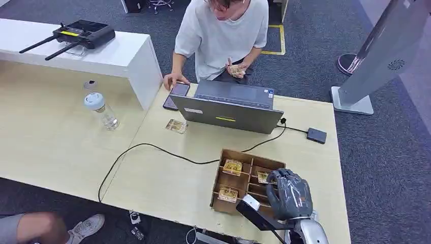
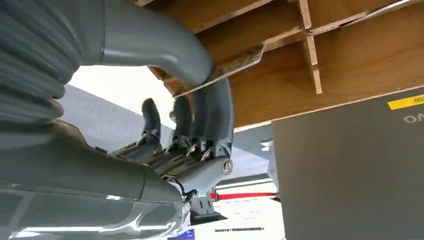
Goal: Pass the card to the sensor for recognition and then transmit it.
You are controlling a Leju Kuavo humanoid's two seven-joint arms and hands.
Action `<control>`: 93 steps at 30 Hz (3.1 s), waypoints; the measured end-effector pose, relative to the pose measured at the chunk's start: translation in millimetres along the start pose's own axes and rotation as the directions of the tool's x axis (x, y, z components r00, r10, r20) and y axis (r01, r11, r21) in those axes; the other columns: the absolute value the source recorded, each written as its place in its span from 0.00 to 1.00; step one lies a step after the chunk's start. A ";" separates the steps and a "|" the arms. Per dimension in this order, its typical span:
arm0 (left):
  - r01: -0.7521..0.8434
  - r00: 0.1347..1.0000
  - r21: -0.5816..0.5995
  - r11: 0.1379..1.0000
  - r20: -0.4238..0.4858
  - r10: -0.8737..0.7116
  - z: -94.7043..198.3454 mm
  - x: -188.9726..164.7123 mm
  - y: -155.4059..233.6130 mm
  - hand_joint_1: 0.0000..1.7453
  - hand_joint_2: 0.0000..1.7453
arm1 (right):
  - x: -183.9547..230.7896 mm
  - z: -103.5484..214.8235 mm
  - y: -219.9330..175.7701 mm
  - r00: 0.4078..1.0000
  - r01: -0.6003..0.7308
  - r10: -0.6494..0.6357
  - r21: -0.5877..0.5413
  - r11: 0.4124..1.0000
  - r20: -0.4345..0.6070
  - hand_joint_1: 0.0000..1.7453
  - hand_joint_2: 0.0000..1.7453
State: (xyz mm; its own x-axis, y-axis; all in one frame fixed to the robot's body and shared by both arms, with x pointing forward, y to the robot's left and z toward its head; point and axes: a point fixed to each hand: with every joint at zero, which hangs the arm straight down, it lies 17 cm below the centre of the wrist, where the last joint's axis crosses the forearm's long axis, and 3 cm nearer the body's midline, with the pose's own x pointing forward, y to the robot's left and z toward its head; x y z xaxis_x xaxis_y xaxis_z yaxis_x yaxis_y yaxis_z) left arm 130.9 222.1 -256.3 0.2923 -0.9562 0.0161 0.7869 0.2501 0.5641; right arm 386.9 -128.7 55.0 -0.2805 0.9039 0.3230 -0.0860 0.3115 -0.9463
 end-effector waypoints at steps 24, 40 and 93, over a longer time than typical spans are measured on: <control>-0.004 1.000 0.000 1.000 -0.004 0.004 0.0 -0.8 0.0 0.00 0.00 | -2.0 -0.9 -5.7 1.000 0.018 -0.018 -0.028 0.999 -0.001 1.00 1.00; -0.021 1.000 0.004 1.000 -0.008 0.021 0.2 -1.7 0.0 0.00 0.00 | 24.3 -2.1 -56.6 0.993 0.086 -0.072 -0.168 0.982 0.090 1.00 1.00; -0.006 1.000 0.008 1.000 0.022 0.006 0.2 6.0 1.7 0.00 0.00 | 110.7 -25.9 -194.4 0.901 0.350 -0.194 -0.386 0.853 0.388 1.00 1.00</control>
State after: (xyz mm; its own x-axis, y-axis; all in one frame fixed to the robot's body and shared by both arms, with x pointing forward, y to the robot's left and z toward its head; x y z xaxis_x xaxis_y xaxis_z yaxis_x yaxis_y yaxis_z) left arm 133.9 216.8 -255.1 0.2850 -0.9578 0.0373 0.7808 0.2546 0.5706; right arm 397.3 -81.5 275.0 -0.6071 0.6400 0.4710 0.1976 0.6957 -0.6906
